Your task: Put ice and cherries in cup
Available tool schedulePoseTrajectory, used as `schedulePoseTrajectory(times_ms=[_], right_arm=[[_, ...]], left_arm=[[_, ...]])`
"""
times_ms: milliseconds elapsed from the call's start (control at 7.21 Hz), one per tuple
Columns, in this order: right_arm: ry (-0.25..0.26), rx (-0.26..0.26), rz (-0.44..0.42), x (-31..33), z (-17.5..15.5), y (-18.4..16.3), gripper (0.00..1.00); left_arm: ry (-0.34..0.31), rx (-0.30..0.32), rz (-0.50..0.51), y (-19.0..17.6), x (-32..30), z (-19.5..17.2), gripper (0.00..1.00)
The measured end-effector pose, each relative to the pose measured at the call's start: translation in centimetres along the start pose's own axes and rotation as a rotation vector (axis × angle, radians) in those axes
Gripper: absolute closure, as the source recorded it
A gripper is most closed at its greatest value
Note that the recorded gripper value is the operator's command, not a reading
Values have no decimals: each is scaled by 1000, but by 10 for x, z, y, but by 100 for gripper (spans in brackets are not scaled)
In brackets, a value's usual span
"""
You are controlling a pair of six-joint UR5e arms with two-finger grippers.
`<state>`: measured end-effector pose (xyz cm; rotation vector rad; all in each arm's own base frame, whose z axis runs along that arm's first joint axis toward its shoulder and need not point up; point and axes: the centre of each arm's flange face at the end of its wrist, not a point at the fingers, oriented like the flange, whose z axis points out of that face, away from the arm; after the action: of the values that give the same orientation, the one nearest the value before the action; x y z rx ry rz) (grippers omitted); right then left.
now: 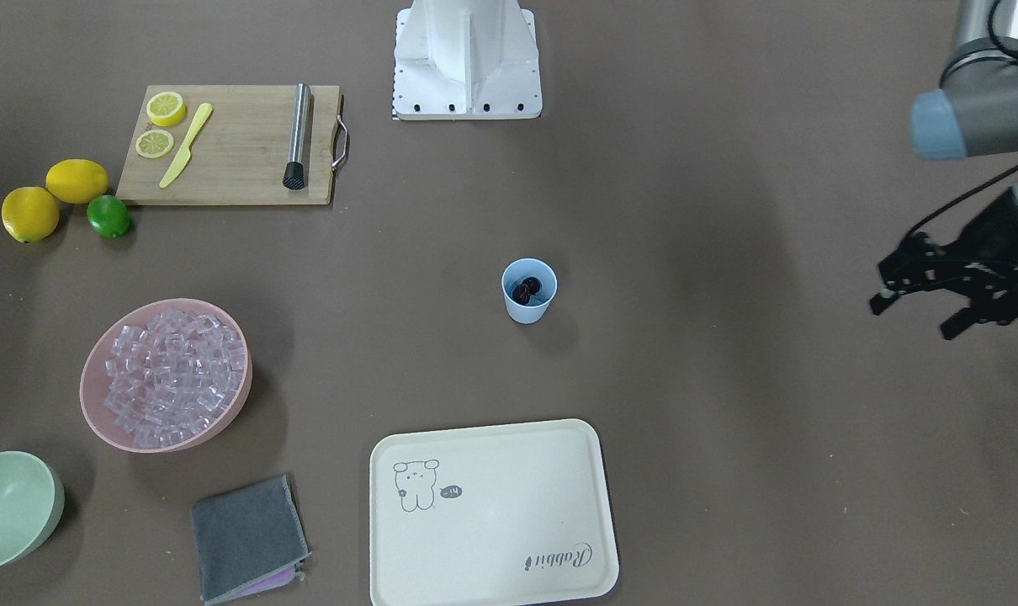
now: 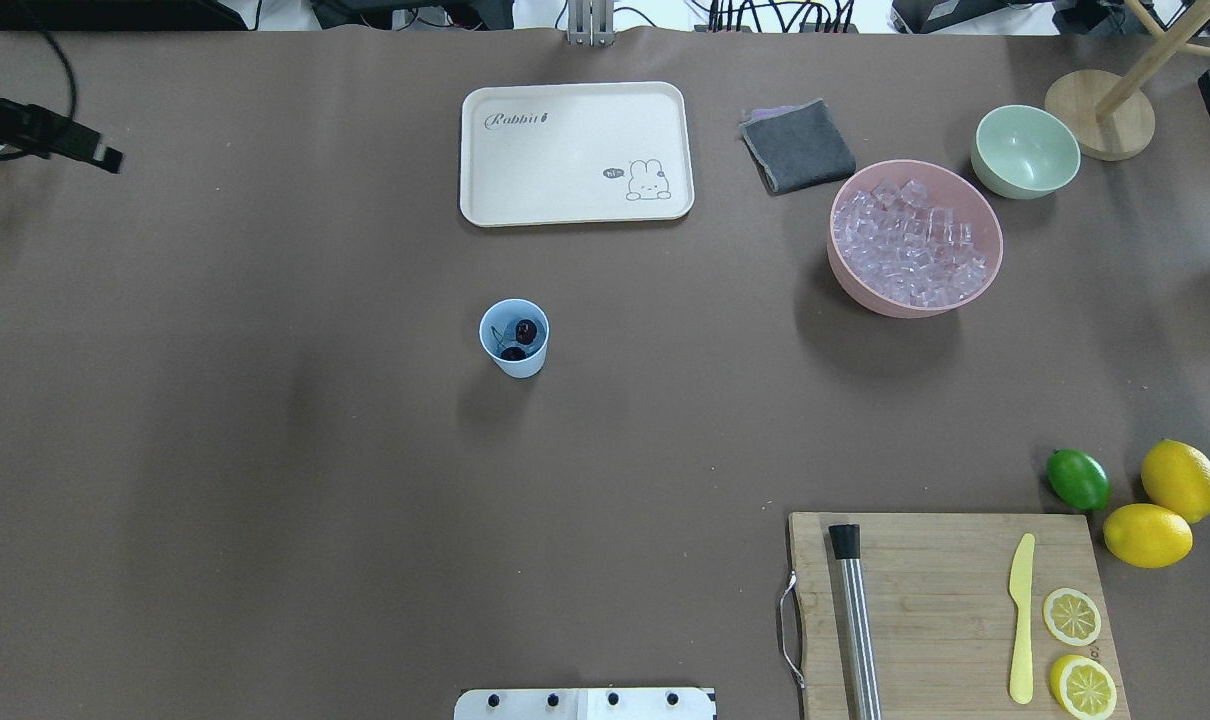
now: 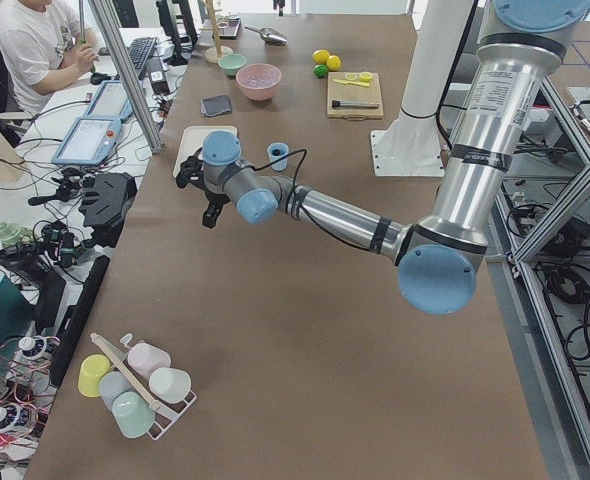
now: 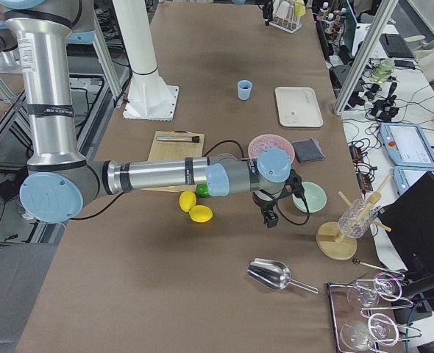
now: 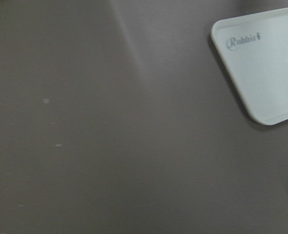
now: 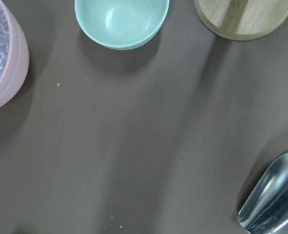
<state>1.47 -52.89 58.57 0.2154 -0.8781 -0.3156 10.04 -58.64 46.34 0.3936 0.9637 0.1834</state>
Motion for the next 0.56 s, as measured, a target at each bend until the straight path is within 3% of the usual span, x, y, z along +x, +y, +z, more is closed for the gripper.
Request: schedulePoseTrajectory(times_ms=[278,416,555], right_arm=[[2,2,-3,0,-1,-2,1],[5,5,-5,-1,-2,-3,1],[8,10,-7,-1,-5,-5,1]], left_arm=[[1,-25,23,72,-104,-43,3],[2,-20,25,109,-125,-55,2],[-19,-7,33,124,-132,-63,2]])
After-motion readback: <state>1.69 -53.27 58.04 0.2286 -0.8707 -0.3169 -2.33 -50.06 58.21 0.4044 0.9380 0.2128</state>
